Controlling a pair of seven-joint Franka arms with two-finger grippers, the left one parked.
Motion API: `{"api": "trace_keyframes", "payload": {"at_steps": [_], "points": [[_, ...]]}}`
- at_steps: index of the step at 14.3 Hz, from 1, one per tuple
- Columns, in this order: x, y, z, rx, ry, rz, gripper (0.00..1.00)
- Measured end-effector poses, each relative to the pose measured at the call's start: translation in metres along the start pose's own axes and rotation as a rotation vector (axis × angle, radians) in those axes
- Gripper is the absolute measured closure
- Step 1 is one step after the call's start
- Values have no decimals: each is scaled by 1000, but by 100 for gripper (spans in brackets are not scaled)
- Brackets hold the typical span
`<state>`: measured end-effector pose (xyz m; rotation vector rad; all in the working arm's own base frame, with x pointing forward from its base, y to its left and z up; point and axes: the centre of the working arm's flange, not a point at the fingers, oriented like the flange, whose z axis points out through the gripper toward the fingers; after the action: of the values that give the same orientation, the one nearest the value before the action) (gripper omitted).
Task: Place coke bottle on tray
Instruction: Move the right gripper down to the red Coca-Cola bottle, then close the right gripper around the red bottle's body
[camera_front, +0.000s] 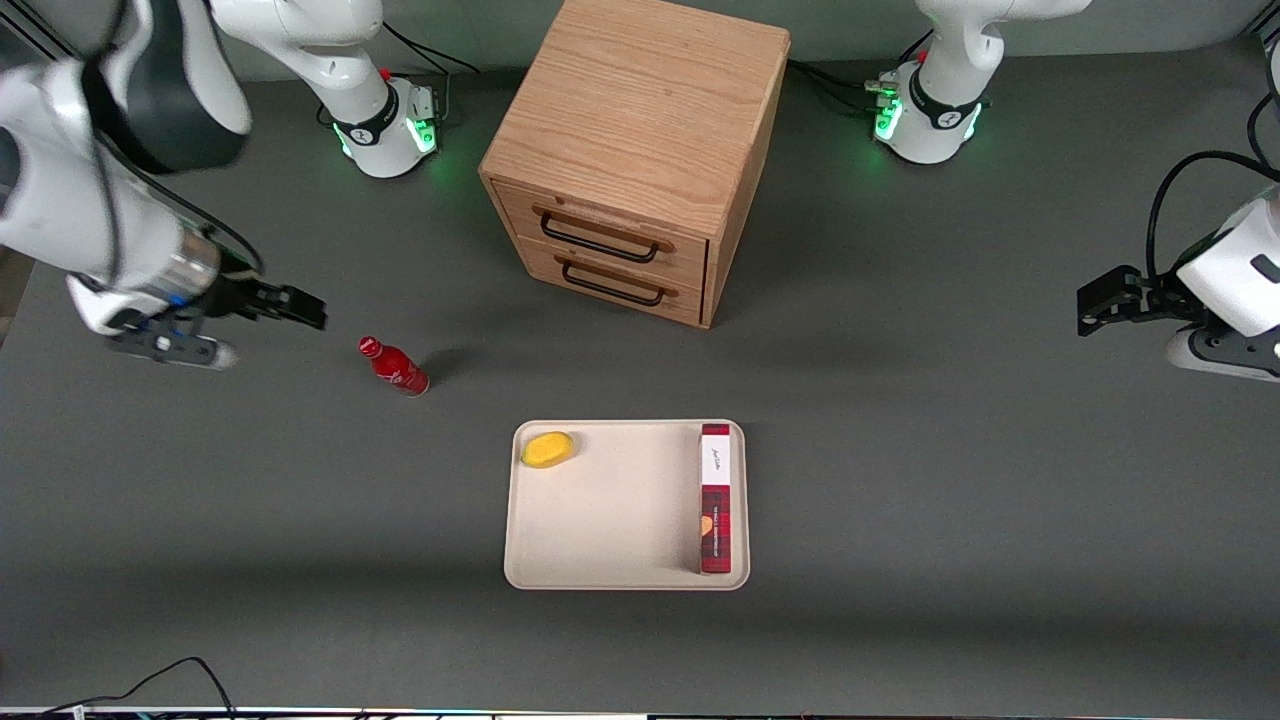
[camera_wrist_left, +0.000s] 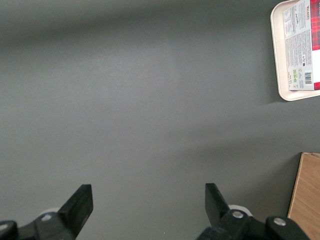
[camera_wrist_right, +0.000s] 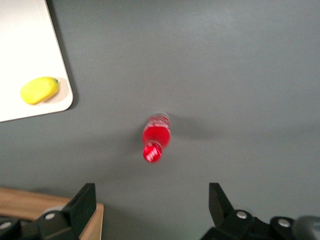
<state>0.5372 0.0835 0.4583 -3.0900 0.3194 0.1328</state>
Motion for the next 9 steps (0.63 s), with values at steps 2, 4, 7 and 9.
{"api": "trace_keyframes", "payload": {"at_steps": [2,4,7,9], "points": [[-3,-15,45,9,21,18,0],[-6,-22,79,20,36,26,0],[-10,-16,116,18,47,25,0],[-15,-12,132,10,51,21,0]]}}
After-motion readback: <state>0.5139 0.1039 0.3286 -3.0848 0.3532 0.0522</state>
